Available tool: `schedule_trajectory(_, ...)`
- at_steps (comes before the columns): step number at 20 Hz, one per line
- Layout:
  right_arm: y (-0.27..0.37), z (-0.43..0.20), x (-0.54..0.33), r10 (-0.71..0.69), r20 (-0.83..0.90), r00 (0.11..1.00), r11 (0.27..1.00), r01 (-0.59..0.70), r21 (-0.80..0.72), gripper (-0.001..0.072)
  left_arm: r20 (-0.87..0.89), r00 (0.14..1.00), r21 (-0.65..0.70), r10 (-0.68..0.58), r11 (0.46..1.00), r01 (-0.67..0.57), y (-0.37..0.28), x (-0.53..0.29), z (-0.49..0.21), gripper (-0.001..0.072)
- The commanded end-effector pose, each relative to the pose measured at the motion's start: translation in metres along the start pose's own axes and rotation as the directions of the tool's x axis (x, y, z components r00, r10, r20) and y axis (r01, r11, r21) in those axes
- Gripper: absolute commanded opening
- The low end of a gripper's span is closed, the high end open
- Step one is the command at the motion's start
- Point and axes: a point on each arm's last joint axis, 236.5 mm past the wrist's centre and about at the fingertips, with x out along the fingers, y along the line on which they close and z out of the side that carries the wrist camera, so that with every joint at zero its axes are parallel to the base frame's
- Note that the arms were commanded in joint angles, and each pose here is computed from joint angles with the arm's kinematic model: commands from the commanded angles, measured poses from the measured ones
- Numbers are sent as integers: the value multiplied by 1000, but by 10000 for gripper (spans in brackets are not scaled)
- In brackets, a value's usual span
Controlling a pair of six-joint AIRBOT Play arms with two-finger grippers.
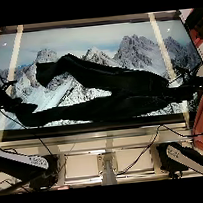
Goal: Fold the clothes and pants, and hang the long-sleeved shirts on hangers.
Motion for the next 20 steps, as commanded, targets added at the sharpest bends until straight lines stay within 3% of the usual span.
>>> schedule_trajectory(1,-1,9,-1,-4,38,999,1000,4,0,43,103,967,-85,231,971,-223,35,-27,45,28)
schedule_trajectory(4,0,8,-1,-3,35,999,1000,3,0,44,93,972,-106,218,972,-208,38,-53,26,27)
schedule_trajectory(7,0,7,0,-3,28,1000,1000,3,-1,44,119,971,-259,209,950,-173,73,-71,-15,27)
schedule_trajectory(10,0,7,0,-3,30,1000,1000,3,-7,44,196,950,-497,243,860,-117,113,-88,-47,28)
schedule_trajectory(12,0,8,-1,-3,33,999,1000,3,-7,44,277,937,-589,213,808,-10,121,-92,-47,31)
schedule_trajectory(13,0,9,-1,-3,37,999,1000,3,-7,43,325,933,-578,154,813,67,113,-90,-39,100)
schedule_trajectory(14,0,9,-1,-3,39,999,1000,3,-7,44,374,923,-555,94,820,141,104,-89,-27,274)
schedule_trajectory(15,0,9,-1,-3,39,999,1000,3,-6,44,409,910,-531,58,827,186,98,-88,-15,394)
schedule_trajectory(20,-1,10,-1,-3,42,999,1000,4,-7,44,622,783,-415,-4,846,335,86,-108,51,401)
